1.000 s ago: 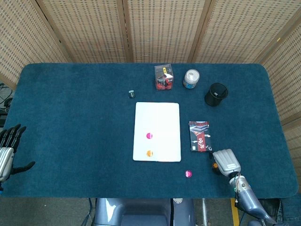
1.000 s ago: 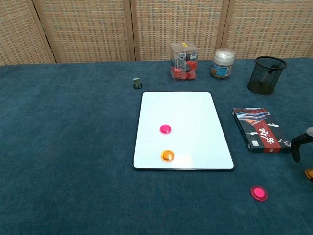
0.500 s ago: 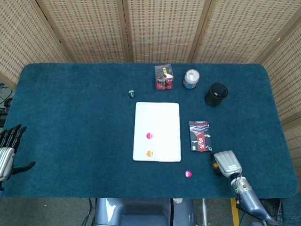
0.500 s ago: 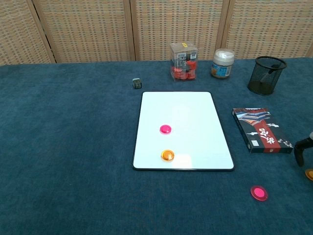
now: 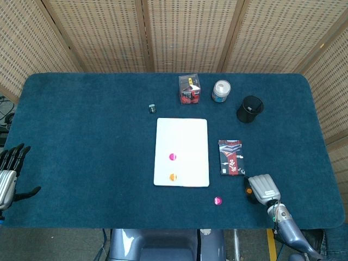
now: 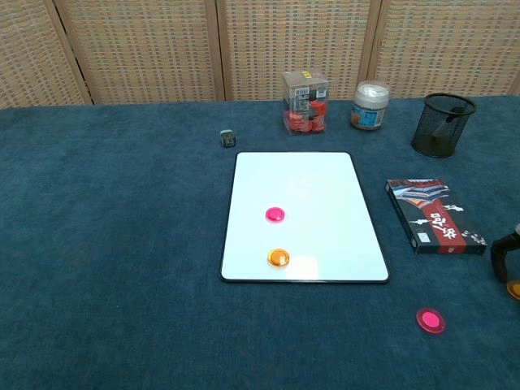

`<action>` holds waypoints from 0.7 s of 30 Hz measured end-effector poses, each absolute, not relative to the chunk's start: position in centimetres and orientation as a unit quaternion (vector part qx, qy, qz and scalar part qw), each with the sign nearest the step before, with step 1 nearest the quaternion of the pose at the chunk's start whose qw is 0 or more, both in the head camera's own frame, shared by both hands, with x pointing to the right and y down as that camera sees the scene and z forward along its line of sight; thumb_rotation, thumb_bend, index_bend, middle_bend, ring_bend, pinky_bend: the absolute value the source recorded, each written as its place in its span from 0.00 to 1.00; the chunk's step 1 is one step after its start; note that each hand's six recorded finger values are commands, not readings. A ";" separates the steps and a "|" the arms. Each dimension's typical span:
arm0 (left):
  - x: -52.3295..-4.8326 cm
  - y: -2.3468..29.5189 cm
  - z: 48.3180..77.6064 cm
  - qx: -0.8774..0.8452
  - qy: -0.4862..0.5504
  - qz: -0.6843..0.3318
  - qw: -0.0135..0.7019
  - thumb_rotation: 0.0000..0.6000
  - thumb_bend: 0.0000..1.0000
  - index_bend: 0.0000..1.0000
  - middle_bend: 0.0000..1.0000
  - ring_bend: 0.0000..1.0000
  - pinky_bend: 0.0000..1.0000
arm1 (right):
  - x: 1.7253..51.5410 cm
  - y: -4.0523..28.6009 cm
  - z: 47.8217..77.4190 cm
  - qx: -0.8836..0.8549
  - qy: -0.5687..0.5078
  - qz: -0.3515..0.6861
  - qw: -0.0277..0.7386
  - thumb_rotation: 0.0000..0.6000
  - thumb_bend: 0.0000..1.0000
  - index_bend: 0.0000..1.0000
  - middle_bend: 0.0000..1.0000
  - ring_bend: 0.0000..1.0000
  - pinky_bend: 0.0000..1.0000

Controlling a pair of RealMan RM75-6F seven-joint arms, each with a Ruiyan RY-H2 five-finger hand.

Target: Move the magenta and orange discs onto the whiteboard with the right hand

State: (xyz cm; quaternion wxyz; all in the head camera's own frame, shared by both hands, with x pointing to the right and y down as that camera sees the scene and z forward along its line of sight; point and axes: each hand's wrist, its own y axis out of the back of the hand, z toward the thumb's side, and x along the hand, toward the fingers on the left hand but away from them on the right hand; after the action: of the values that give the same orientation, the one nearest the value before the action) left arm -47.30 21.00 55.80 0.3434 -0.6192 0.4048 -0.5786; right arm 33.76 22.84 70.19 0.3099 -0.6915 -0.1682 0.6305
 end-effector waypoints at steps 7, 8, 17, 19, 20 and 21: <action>-47.3 21.0 55.8 -0.619 0.405 -0.578 0.343 1.00 0.00 0.00 0.00 0.00 0.00 | 33.8 22.9 70.3 -0.693 -0.170 0.630 0.307 1.00 0.31 0.51 0.90 0.95 1.00; -47.3 21.0 55.8 -0.619 0.405 -0.578 0.343 1.00 0.00 0.00 0.00 0.00 0.00 | 33.7 23.0 70.3 -0.694 -0.170 0.629 0.307 1.00 0.32 0.52 0.90 0.95 1.00; -47.3 21.0 55.7 -0.619 0.407 -0.577 0.343 1.00 0.00 0.00 0.00 0.00 0.00 | 33.4 22.8 70.3 -0.697 -0.176 0.623 0.310 1.00 0.36 0.56 0.90 0.95 1.00; -47.3 21.0 55.7 -0.619 0.407 -0.577 0.343 1.00 0.00 0.00 0.00 0.00 0.00 | 33.4 22.8 70.3 -0.697 -0.177 0.622 0.310 1.00 0.36 0.56 0.90 0.95 1.00; -47.3 21.0 55.7 -0.620 0.406 -0.577 0.343 1.00 0.00 0.00 0.00 0.00 0.00 | 33.4 22.8 70.4 -0.697 -0.177 0.622 0.310 1.00 0.36 0.56 0.90 0.95 1.00; -47.3 21.0 55.7 -0.620 0.406 -0.577 0.343 1.00 0.00 0.00 0.00 0.00 0.00 | 33.4 22.8 70.4 -0.697 -0.177 0.622 0.310 1.00 0.36 0.56 0.90 0.95 1.00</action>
State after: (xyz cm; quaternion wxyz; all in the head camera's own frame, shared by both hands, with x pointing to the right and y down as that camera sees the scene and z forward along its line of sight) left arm -47.33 20.99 55.72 0.3432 -0.6196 0.4060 -0.5775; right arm 33.42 22.82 70.39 0.3097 -0.6970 -0.1773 0.6219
